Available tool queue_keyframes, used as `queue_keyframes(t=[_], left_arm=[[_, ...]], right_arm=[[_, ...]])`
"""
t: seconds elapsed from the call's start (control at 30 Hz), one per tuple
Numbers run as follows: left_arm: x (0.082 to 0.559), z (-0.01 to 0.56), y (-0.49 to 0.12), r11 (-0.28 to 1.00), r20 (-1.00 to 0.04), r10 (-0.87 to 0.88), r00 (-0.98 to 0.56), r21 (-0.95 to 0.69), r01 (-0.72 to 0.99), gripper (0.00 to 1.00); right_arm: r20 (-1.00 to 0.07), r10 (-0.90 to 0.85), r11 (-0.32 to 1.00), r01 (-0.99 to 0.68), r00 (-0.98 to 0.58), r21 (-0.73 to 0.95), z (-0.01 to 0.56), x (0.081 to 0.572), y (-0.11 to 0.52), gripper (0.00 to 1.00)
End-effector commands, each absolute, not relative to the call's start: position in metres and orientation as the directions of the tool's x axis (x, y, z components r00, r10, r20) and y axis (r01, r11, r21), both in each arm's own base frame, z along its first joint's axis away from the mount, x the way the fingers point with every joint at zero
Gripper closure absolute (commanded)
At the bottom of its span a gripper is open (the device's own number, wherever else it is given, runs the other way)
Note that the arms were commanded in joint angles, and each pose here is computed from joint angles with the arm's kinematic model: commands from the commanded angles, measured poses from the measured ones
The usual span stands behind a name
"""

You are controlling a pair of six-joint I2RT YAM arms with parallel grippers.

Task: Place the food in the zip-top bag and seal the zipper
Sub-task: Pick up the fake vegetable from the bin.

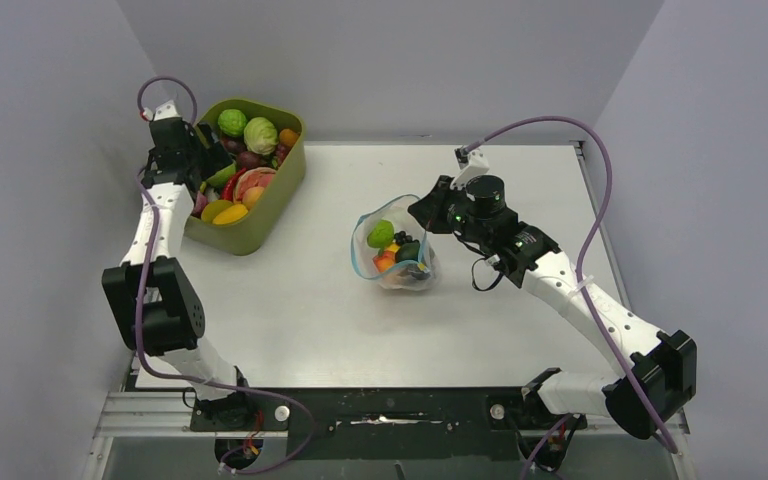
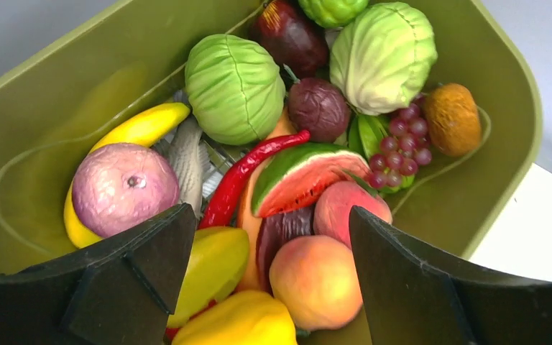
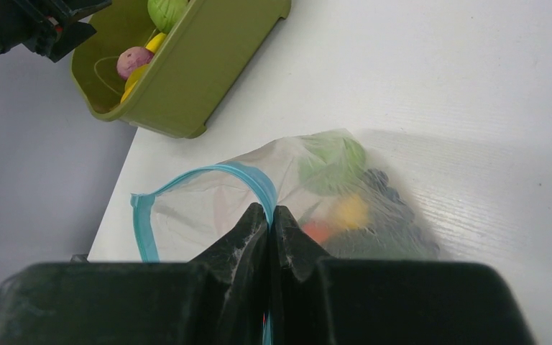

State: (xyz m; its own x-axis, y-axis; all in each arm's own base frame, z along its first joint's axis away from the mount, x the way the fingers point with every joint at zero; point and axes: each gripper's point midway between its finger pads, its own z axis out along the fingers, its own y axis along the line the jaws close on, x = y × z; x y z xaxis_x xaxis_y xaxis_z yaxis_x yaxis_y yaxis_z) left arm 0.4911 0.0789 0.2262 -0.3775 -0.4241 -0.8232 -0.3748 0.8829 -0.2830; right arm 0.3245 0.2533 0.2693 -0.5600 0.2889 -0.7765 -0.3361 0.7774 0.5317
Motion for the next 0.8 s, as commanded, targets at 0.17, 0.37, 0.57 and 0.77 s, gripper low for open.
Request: queue_keyframes(t=[0.17, 0.37, 0.57, 0.77], left_arm=[[0.549, 0.233, 0.111, 0.862, -0.854, -0.437, -0.282, -0.307, -0.404, 0.21], [0.567, 0.211, 0.13, 0.859, -0.849, -0.427, -0.312, -0.273, -0.433, 0.2], [0.581, 0.203, 0.137, 0.855, -0.849, -0.425, -0.315, -0.262, -0.448, 0.19], [0.587, 0.19, 0.143, 0.846, -0.845, -0.427, -0.323, -0.246, -0.473, 0.19]], right_arm=[[-0.815, 0.338, 0.76, -0.375, -0.47, 0.531, 0.304, 0.333, 0.25, 1.0], [-0.817, 0.342, 0.769, -0.362, -0.463, 0.527, 0.302, 0.337, 0.248, 1.0], [-0.827, 0.336, 0.779, -0.361, -0.45, 0.513, 0.304, 0.345, 0.246, 1.0], [-0.829, 0.336, 0.777, -0.366, -0.447, 0.512, 0.305, 0.351, 0.247, 1.0]])
